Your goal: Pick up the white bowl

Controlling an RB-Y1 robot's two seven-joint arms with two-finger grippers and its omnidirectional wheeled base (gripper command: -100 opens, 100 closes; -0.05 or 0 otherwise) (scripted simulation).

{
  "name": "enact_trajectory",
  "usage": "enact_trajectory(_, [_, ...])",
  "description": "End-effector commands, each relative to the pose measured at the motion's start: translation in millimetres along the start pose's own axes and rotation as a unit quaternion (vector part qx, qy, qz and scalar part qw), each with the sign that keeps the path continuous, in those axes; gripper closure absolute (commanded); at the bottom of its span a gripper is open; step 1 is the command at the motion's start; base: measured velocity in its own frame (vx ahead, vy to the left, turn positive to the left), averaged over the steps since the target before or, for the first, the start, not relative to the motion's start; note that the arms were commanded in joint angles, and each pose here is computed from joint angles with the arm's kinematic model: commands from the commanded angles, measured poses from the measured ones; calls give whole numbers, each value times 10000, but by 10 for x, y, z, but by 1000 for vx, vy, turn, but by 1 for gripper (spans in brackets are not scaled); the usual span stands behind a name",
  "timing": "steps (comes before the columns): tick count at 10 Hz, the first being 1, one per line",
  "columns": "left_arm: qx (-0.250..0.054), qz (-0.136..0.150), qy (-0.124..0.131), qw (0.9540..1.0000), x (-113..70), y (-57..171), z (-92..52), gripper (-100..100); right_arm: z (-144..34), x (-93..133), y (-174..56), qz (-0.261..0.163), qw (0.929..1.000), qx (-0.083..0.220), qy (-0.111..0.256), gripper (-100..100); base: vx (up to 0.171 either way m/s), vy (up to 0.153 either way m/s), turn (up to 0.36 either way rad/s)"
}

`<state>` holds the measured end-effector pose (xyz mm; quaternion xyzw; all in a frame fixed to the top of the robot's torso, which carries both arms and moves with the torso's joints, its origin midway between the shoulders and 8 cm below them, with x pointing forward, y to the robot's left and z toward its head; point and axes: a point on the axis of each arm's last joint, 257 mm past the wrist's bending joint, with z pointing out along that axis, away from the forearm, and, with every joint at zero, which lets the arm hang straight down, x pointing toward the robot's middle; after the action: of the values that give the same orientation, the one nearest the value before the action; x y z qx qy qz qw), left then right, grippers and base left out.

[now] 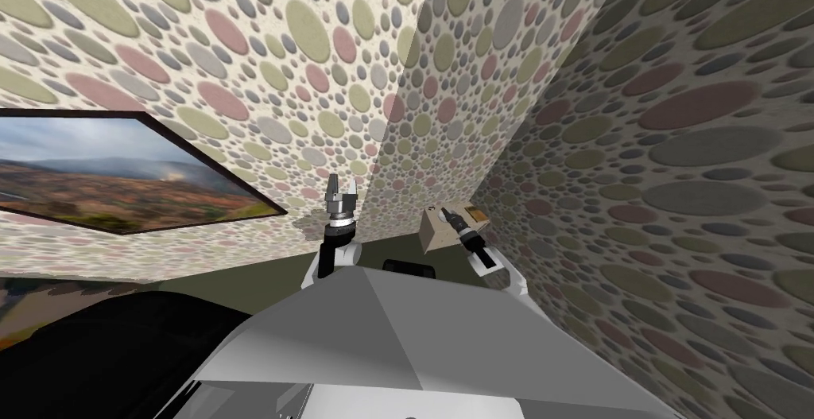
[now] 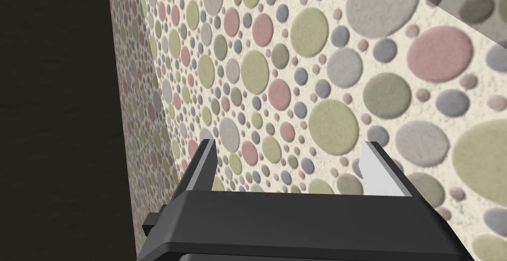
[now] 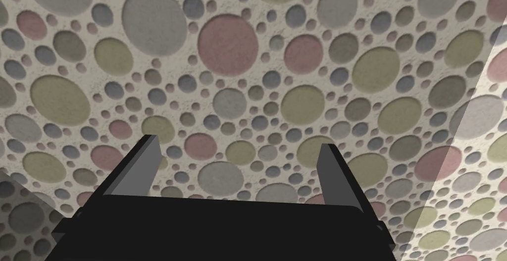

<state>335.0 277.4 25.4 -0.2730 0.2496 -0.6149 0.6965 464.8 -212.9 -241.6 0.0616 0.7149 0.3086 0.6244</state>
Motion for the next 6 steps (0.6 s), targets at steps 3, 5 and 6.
enact_trajectory(3, [0,0,0,10000,0,0,0,0,-23,262,-402,-656,9963,303,472,-100,-12,42,85])
enact_trajectory(5, [0,0,0,10000,0,0,0,0,-76,416,-651,-1103,9897,468,778,-100,-1,45,97])
enact_trajectory(6, [0,1,0,10000,0,0,0,0,-102,495,-786,-1559,9813,506,1005,-100,4,46,132])
